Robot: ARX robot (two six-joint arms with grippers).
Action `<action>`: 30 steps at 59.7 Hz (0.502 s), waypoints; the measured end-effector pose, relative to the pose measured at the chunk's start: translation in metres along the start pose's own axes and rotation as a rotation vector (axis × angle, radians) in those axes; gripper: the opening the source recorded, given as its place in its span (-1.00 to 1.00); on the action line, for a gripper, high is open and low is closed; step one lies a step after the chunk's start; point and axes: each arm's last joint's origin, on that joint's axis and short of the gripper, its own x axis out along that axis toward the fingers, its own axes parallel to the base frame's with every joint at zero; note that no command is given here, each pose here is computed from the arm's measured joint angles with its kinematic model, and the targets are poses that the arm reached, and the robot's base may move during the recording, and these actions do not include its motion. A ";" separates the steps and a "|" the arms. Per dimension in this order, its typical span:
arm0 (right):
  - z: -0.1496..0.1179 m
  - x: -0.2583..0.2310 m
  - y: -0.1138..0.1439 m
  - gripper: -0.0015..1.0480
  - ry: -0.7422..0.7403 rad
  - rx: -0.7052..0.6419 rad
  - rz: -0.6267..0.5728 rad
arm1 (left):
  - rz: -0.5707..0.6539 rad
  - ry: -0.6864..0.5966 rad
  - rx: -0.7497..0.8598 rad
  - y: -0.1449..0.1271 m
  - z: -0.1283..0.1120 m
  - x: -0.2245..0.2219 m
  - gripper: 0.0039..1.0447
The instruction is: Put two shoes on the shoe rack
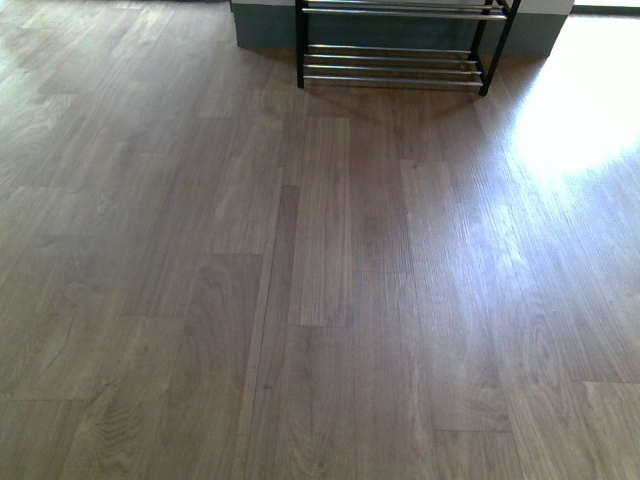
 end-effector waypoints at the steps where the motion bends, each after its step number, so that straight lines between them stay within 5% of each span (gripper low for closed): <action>1: 0.000 0.000 0.000 0.82 0.000 0.000 0.000 | 0.000 0.000 0.000 0.000 0.000 0.000 0.83; 30: 0.000 0.000 0.000 0.82 0.000 0.000 0.000 | 0.000 0.000 0.000 0.000 0.000 0.000 0.83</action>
